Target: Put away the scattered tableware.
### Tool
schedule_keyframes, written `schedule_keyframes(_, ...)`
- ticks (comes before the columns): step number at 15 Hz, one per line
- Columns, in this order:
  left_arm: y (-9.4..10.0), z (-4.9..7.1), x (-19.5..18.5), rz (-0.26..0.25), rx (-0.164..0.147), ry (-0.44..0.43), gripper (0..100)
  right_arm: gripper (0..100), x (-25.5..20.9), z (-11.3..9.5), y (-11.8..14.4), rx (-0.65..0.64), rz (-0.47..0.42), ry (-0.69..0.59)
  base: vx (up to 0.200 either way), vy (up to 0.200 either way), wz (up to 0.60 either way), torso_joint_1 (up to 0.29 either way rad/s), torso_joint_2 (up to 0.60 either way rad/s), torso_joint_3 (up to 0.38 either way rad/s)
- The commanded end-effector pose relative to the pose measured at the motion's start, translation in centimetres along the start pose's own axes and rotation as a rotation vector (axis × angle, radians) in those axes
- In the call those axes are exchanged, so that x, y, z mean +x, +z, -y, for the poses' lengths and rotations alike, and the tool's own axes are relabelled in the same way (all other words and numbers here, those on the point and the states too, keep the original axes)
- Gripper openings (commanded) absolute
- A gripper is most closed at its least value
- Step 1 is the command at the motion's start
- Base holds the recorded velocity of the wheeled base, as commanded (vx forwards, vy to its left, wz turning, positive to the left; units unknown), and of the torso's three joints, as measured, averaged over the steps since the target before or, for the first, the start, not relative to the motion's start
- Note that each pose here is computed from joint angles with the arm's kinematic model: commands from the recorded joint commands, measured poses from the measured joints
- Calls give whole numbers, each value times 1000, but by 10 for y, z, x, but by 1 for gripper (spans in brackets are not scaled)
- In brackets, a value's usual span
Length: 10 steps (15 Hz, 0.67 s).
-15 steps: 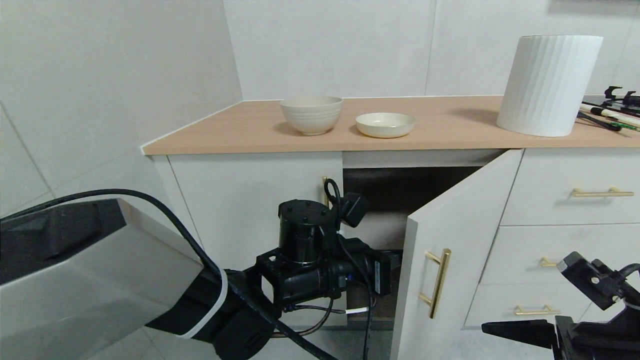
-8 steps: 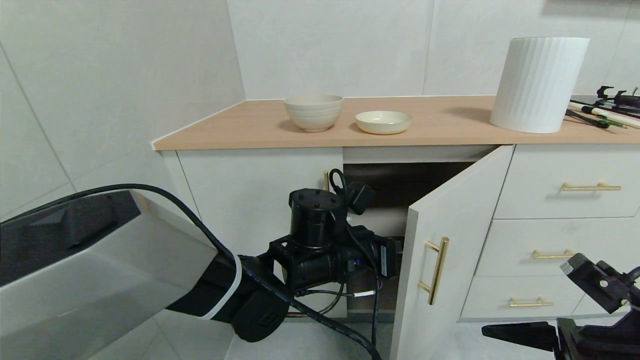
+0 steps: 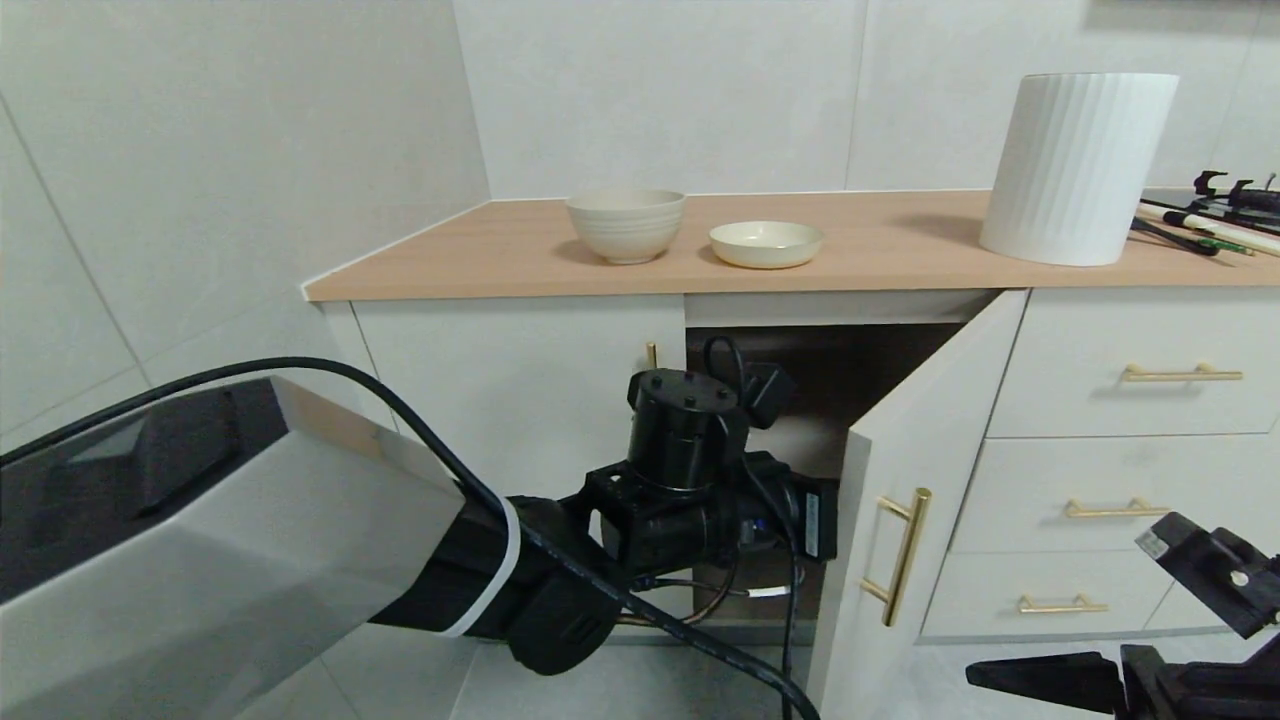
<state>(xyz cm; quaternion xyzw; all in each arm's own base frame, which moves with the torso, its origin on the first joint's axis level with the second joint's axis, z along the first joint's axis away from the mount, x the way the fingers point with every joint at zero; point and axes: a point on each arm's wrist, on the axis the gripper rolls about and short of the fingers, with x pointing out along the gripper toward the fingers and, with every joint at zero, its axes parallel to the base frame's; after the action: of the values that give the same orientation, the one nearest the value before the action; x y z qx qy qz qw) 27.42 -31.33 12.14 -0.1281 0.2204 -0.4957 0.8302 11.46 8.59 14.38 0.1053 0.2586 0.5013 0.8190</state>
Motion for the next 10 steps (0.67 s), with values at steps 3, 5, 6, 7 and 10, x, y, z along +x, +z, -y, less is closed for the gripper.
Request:
schedule_keyframes(3,-7,60,-18,-68,11,-226,0,100,-15,-11,-6,-34,17,119,0,0,0,0,0,0)
schedule_keyframes(5,-3,50,-38,-83,-1,-246,0,100,-18,-13,-7,-47,22,151,0,0,0,0,0,0)
schedule_keyframes(6,-1,43,-42,-76,-7,-229,0,100,-18,-13,-7,-45,22,151,0,0,0,0,0,0)
schedule_keyframes(7,4,19,-52,-57,-26,-151,0,100,-17,-13,-7,-45,20,150,0,0,0,0,0,0)
schedule_keyframes(10,7,-17,-86,0,-62,34,0,100,-16,-13,-5,-43,21,147,0,0,0,0,0,0)
